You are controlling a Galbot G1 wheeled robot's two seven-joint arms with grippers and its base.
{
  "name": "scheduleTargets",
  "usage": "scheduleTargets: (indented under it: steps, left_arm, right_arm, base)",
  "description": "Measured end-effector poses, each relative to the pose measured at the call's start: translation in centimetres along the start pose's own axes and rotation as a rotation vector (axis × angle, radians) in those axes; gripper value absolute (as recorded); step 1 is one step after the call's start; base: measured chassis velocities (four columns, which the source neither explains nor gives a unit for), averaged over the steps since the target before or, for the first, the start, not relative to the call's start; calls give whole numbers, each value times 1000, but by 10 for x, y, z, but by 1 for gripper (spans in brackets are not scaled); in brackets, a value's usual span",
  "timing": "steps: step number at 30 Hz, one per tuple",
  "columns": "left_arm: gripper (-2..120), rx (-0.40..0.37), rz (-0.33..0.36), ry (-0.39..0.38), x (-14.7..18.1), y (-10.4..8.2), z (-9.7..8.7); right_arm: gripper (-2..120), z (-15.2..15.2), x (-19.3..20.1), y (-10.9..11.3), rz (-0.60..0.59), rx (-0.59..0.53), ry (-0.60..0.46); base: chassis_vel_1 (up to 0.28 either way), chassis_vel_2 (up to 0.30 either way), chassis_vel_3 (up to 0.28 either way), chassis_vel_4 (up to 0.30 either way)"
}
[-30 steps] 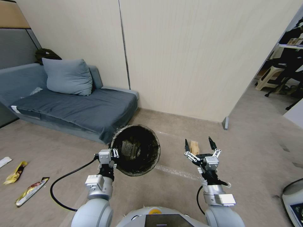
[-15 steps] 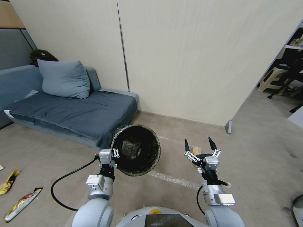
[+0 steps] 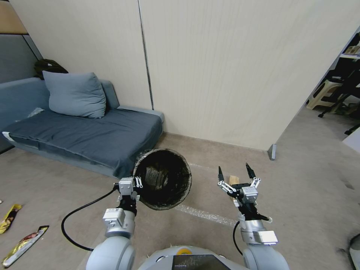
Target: Pick up the trash bin, then pick up the garbage from the floor and place it into the trash bin.
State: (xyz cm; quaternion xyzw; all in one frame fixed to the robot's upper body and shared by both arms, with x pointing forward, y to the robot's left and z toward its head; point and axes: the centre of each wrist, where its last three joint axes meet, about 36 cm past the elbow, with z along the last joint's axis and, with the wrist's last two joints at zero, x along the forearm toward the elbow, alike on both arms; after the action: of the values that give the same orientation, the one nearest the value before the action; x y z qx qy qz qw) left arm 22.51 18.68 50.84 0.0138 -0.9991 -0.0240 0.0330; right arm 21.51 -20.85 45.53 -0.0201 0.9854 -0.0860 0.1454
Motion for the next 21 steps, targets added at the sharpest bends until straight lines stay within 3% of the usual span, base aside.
scheduleTargets:
  steps: [10, 16, 21]
  left_arm:
    - [2, -9, 13, 0, 0, 1, 0]
    - [2, -11, 9, 1, 0, 3, 1]
    - [2, -10, 6, 4, -1, 3, 2]
  right_arm:
    - [100, 2, -6, -4, 23, -3, 30]
    - [100, 13, -31, -22, 128, -39, 159]
    - [100, 15, -33, -23, 138, -45, 173]
  base:
    - [0, 0, 0, 0]
    - [0, 0, 0, 0]
    - [0, 0, 0, 0]
